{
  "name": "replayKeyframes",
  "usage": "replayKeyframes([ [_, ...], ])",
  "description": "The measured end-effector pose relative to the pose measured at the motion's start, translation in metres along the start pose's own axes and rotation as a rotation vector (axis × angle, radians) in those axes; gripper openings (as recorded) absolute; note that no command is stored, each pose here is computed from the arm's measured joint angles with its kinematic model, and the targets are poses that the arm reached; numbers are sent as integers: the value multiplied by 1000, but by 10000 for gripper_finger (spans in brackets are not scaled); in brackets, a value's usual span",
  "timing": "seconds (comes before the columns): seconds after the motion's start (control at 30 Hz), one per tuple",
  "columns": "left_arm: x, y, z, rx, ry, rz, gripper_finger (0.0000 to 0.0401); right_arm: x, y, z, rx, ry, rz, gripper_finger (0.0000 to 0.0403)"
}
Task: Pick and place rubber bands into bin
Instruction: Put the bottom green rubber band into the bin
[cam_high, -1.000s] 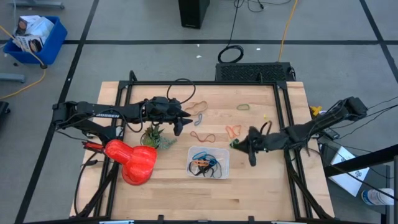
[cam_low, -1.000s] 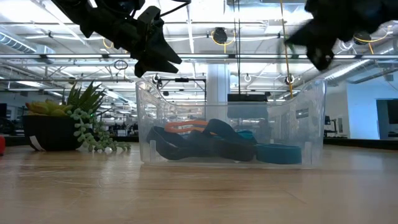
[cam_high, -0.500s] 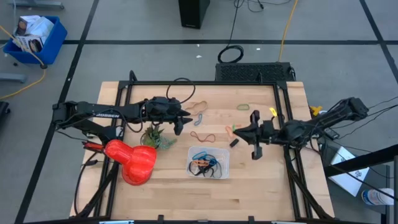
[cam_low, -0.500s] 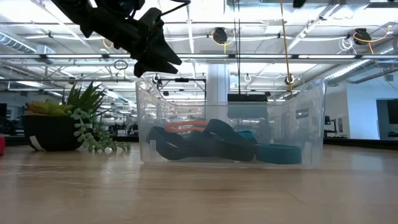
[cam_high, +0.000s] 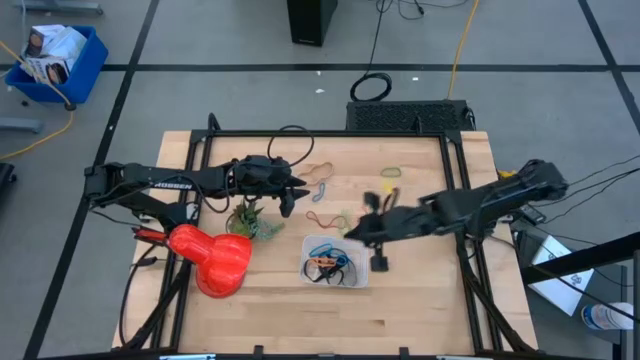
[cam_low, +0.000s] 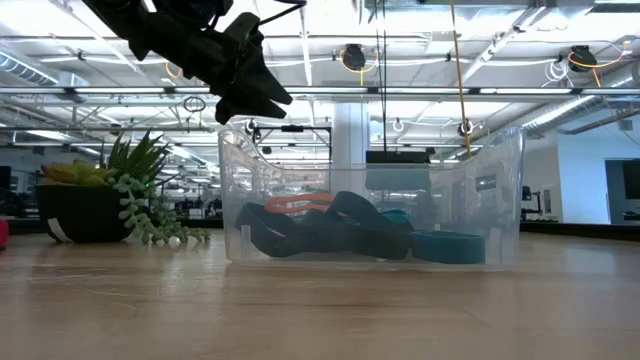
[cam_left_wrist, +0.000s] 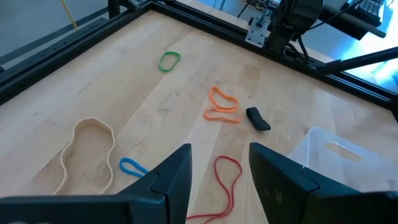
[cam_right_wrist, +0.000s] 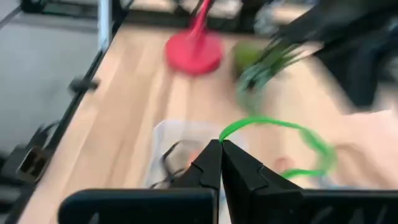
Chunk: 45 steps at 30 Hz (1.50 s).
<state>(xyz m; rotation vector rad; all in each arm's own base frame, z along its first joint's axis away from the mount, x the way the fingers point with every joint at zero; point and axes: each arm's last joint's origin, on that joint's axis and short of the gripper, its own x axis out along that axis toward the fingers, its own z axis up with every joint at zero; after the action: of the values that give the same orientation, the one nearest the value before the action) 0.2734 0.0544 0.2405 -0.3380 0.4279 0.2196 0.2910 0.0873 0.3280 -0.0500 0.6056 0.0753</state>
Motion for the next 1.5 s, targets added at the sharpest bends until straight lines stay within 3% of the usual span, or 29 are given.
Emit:
replayKeyframes([
  [0.33, 0, 0, 0, -2, 2, 0, 168, 89, 5, -42, 39, 297, 34, 0],
  [0.67, 0, 0, -1, -1, 7, 2, 168, 137, 14, -72, 67, 406, 97, 0],
  [1.17, 0, 0, -1, -1, 9, 3, 168, 147, 13, -80, 70, 429, 86, 17],
  [1.5, 0, 0, -1, -3, 9, 3, 168, 146, 13, -78, 68, 423, 87, 105],
])
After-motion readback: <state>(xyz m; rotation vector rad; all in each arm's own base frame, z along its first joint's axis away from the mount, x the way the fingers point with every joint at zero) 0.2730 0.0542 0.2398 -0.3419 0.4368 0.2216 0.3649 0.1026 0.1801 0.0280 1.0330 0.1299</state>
